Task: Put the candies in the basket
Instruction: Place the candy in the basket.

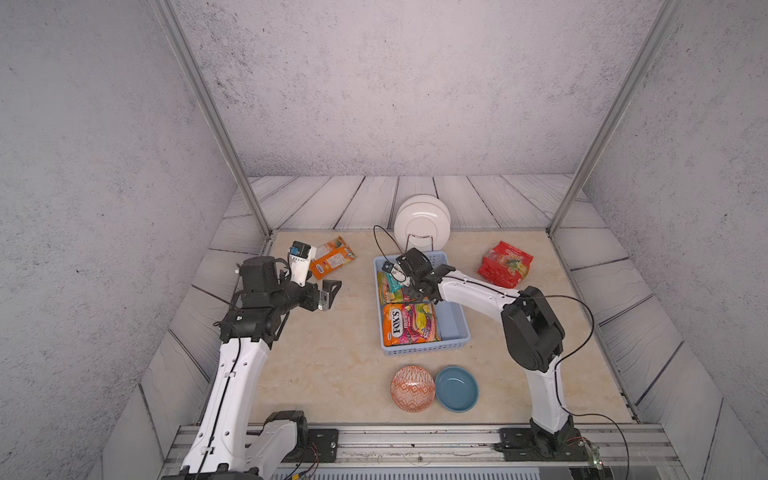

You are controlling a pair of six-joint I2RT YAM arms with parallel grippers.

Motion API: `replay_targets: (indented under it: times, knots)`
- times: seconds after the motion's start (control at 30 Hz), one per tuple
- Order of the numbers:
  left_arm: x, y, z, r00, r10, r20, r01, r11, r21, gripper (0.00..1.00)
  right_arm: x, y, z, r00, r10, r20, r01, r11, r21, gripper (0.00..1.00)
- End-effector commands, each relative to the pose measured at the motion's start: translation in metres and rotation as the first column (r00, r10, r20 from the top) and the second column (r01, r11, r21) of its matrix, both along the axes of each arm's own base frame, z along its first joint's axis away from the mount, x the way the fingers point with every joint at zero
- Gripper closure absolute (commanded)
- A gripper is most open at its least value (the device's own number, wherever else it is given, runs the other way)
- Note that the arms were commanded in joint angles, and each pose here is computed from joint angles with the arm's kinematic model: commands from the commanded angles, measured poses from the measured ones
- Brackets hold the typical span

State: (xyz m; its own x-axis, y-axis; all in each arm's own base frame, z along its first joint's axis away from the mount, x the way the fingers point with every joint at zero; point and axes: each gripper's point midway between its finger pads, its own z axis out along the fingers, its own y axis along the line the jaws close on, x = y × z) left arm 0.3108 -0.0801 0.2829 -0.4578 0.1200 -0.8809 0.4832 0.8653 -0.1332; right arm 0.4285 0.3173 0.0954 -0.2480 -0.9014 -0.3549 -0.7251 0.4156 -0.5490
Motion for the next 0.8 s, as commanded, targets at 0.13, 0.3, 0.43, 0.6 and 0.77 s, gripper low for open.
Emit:
replay_targets:
  times: [0.13,0.3,0.43,0.6,0.77]
  knots:
    - [-0.002,-0.001,0.004,1.000,-0.007,0.013,0.007,1.000,0.002,0.01,-0.021,0.015,0.008,0.998,0.068,-0.006,-0.067,0.995,0.068,0.97]
    - [-0.004,-0.002,0.002,1.000,-0.011,0.008,0.011,1.000,0.001,0.01,-0.023,0.021,0.009,0.997,0.075,-0.016,-0.074,0.994,0.082,0.81]
    - [-0.002,-0.002,0.005,1.000,-0.013,0.023,0.013,1.000,-0.003,0.01,-0.026,0.024,0.030,0.996,0.086,0.005,-0.086,0.987,0.133,0.64]
    - [-0.001,-0.002,0.006,1.000,-0.010,0.010,0.010,1.000,-0.006,0.01,-0.033,0.026,0.068,0.998,0.057,-0.037,-0.046,0.970,0.239,0.56]
    - [-0.001,-0.002,0.003,1.000,-0.010,0.006,0.010,1.000,-0.004,0.01,-0.031,0.030,0.085,0.994,-0.005,-0.106,0.043,0.932,0.359,0.50]
